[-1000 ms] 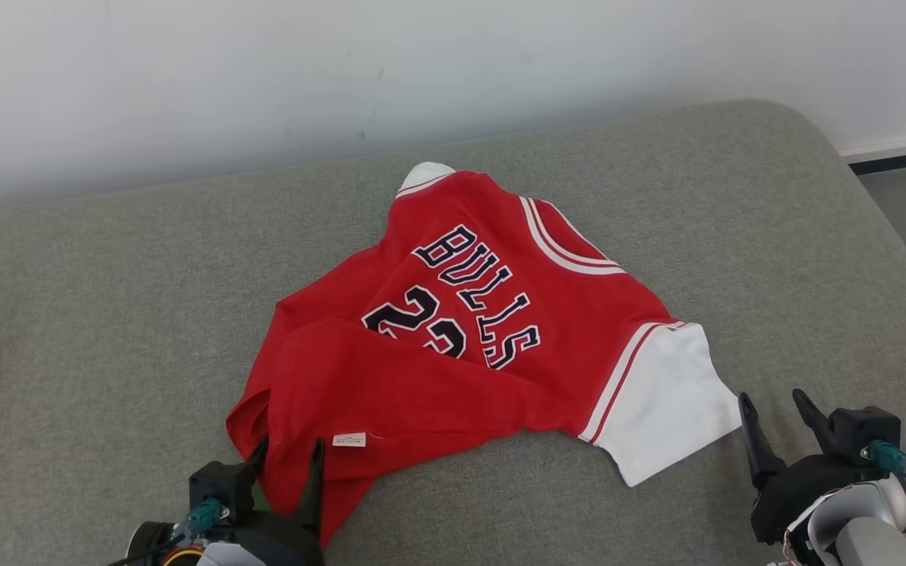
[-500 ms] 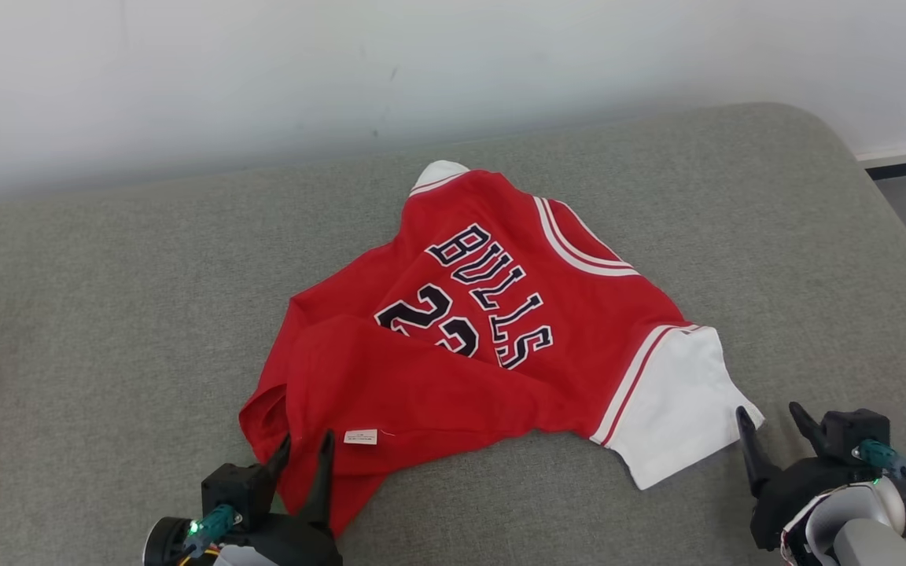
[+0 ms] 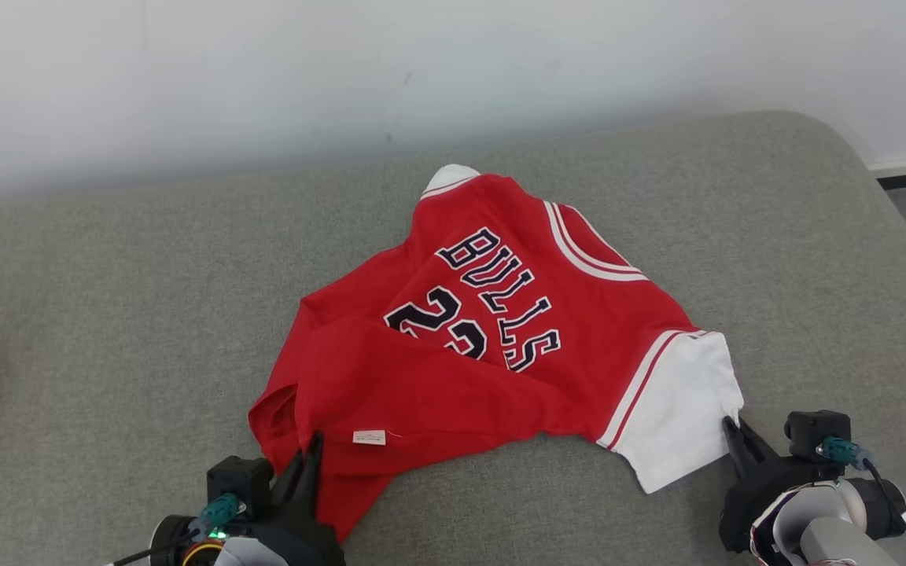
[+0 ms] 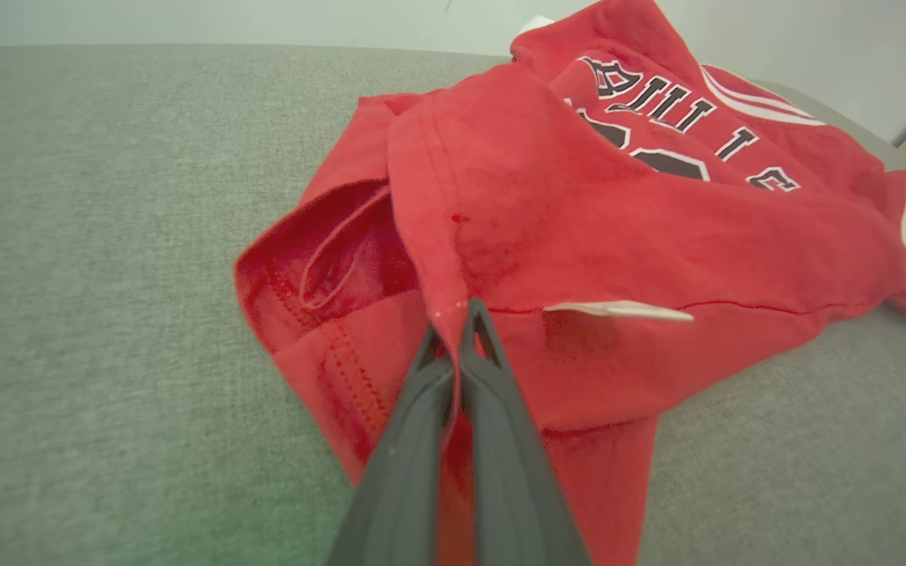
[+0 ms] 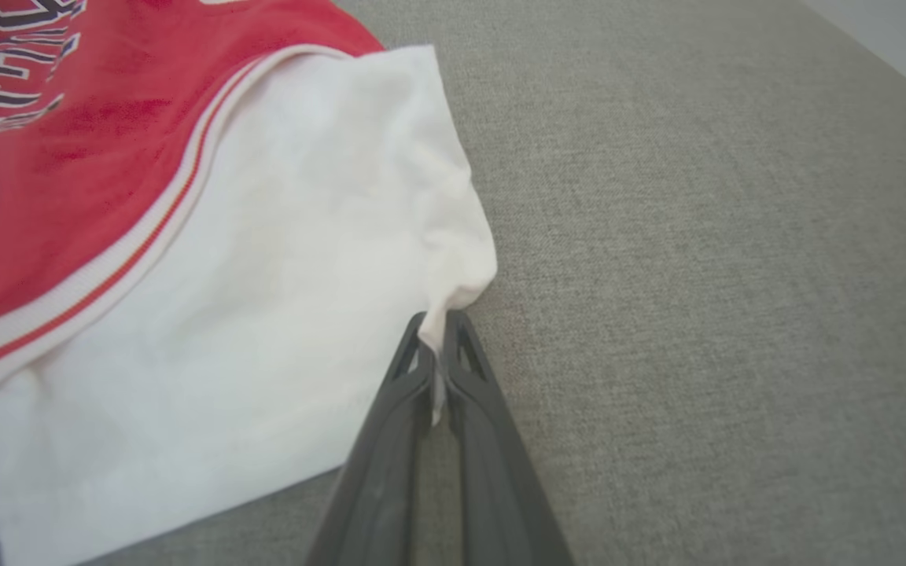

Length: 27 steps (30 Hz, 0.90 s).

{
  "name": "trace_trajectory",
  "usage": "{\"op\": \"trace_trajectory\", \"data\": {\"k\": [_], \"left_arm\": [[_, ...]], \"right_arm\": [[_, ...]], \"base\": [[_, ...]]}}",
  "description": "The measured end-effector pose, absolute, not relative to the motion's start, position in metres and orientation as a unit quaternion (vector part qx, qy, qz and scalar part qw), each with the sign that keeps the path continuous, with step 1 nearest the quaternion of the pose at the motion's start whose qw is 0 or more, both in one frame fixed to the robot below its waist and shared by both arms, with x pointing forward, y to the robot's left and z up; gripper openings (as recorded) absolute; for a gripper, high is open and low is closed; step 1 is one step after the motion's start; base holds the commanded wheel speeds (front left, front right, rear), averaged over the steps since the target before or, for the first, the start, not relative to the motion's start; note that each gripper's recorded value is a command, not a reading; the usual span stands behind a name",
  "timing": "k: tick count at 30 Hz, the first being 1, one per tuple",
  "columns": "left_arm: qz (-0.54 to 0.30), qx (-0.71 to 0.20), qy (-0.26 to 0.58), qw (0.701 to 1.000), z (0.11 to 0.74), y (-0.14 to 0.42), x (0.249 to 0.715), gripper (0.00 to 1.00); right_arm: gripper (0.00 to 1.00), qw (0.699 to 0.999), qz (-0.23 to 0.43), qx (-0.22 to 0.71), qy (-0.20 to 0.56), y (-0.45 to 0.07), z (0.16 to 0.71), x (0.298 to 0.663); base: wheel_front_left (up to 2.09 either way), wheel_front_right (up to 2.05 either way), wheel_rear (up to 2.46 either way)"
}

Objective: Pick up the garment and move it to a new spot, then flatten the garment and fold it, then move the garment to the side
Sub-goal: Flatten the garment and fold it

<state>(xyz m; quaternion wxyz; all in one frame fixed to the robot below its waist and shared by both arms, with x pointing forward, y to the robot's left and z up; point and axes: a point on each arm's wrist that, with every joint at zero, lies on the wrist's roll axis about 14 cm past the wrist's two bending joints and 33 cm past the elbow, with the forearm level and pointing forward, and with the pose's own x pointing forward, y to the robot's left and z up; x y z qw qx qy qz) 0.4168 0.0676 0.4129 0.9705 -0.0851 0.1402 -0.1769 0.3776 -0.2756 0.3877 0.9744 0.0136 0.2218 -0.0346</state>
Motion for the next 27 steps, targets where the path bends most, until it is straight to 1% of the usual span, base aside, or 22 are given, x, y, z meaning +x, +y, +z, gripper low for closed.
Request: {"op": "trace_trajectory", "data": {"k": [5,8,11,13,18,22,27], "left_arm": [[-0.177,-0.096,0.094,0.975,0.44,0.072,0.419,0.0],[-0.181,-0.084,0.049,0.979,0.467,0.081,0.425,0.0],[-0.19,-0.075,-0.004,0.979,0.503,0.083,0.436,0.0],[-0.202,-0.062,-0.039,0.977,0.534,0.081,0.449,0.0],[-0.235,-0.009,-0.113,0.965,0.617,0.072,0.486,0.0],[-0.248,0.004,-0.166,0.954,0.683,0.066,0.519,0.0],[-0.26,0.024,-0.2,0.944,0.739,0.062,0.564,0.0]], "right_arm": [[0.0,0.984,-0.029,0.022,0.174,-0.277,0.412,0.383],[0.0,0.99,-0.024,0.034,0.132,-0.278,0.436,0.392],[0.0,0.996,-0.003,0.031,0.089,-0.272,0.467,0.407],[0.0,0.998,0.015,0.022,0.057,-0.267,0.494,0.422],[0.0,0.997,0.053,0.035,-0.033,-0.246,0.579,0.472],[0.0,0.994,0.058,0.042,-0.086,-0.247,0.642,0.51],[0.0,0.987,0.066,0.055,-0.134,-0.239,0.713,0.563]], "base": [[0.0,0.0,0.0],[0.0,0.0,0.0],[0.0,0.0,0.0],[0.0,0.0,0.0],[0.0,0.0,0.0],[0.0,0.0,0.0],[0.0,0.0,0.0]]}}
